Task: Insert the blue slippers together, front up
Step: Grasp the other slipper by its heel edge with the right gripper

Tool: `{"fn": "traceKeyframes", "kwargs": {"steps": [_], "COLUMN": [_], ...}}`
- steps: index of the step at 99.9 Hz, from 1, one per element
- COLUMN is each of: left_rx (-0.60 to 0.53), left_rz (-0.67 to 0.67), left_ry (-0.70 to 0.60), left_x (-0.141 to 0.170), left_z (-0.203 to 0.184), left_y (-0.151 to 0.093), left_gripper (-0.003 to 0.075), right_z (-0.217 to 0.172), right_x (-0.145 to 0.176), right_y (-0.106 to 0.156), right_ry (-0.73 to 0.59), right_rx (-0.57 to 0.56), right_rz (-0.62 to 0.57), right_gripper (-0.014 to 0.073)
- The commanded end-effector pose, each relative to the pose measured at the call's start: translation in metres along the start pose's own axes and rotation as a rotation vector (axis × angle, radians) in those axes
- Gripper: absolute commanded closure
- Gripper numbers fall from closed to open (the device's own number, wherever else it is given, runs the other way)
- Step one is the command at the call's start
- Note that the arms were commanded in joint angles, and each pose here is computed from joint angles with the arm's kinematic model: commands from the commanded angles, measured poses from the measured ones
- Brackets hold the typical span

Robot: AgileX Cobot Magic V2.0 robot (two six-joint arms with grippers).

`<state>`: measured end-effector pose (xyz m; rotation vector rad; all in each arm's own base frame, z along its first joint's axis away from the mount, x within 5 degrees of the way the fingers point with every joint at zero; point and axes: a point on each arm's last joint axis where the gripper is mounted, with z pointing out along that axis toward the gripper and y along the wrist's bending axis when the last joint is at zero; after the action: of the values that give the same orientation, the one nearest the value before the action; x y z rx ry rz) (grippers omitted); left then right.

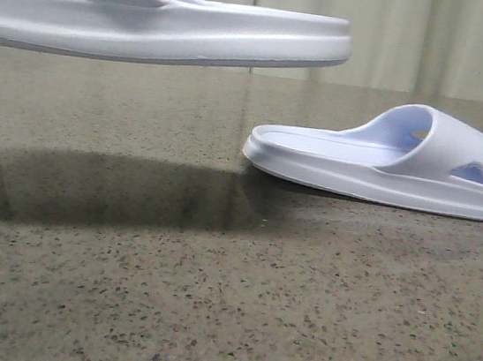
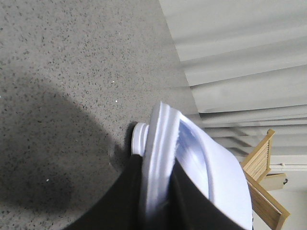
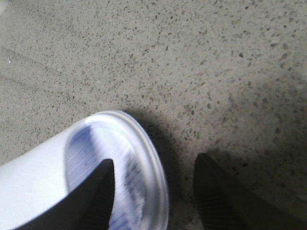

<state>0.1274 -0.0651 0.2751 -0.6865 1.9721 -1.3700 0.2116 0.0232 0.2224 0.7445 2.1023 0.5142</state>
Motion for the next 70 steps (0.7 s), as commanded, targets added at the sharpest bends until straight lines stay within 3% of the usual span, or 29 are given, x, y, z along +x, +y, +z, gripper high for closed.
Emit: {"fn": "traceKeyframes", "kwargs": {"steps": [1,70], "left_rx": [0.058,0.058], "left_rz": [-0.022,-0.022], "left_ry": [-0.009,-0.009], "left_x": [-0.0028,-0.0028], "left_z": [-0.0019,-0.0019], "left_y": [-0.0142,-0.0142], "left_gripper": [0.0704,0.0704], "right_z": [-0.0027,-0.003], "right_x": [-0.01,-0.0117], "right_y": [0.0103,0.0129], "right_ry": [-0.066,-0.097], "right_rx": [-0.045,-0.061], "right_rz": [-0.006,-0.007], "right_gripper": [0.0277,0.0277]}}
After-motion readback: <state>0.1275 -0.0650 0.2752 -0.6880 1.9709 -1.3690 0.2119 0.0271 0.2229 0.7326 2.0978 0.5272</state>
